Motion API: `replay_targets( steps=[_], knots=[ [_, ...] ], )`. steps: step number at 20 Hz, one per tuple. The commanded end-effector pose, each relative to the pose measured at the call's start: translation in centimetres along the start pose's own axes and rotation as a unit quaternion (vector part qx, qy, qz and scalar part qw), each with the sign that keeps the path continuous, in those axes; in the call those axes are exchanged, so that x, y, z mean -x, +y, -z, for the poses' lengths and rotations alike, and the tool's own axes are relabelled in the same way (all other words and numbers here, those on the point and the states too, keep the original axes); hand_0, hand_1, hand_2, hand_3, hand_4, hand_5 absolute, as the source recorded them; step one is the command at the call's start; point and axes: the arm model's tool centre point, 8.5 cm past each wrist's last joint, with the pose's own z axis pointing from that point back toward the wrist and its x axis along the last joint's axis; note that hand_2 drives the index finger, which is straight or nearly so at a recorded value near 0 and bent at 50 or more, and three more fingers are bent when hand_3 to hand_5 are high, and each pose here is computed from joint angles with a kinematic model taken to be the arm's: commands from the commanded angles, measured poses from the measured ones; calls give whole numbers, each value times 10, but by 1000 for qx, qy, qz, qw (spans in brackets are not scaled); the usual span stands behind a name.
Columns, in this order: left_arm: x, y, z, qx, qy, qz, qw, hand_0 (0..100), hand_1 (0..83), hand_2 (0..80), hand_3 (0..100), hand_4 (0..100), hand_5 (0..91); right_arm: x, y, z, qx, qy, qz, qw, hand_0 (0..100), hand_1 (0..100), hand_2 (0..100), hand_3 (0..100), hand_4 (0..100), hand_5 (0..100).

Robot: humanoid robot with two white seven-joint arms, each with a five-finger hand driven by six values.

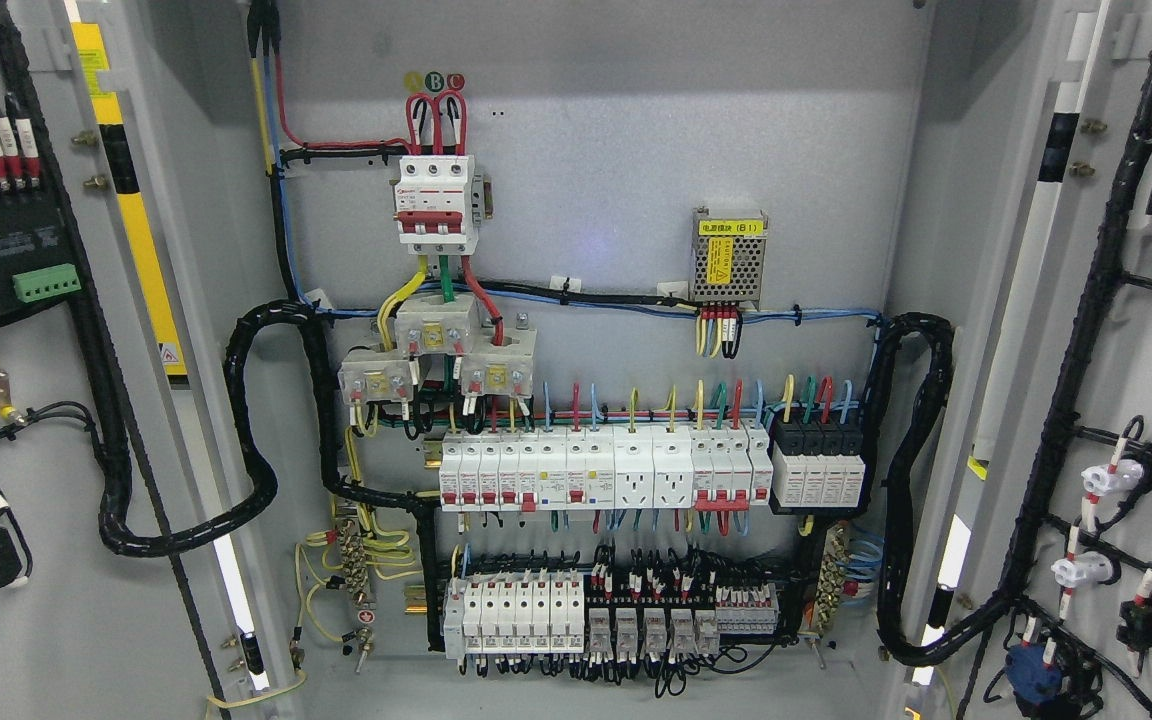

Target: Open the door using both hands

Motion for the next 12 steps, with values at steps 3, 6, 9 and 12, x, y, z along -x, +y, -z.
replay_targets(
  steps=[3,6,9,12],
  knots=[
    [153,-112,-71,35,215,-106,970,120,556,0,0,0,0,142,83,-94,-41,243,86,965,0,500,40,0,0,0],
    [211,-113,-130,-3,327,-115,938,120,556,0,0,0,0,179,91,-139,-23,324,91,941,0,500,40,0,0,0],
    [263,-117,-204,-42,452,-110,884,120,556,0,0,0,0,214,87,-177,-5,398,87,913,0,500,40,0,0,0],
    [288,-119,-257,-81,532,-117,835,120,556,0,0,0,0,238,86,-220,26,467,101,878,0,500,40,0,0,0]
  ],
)
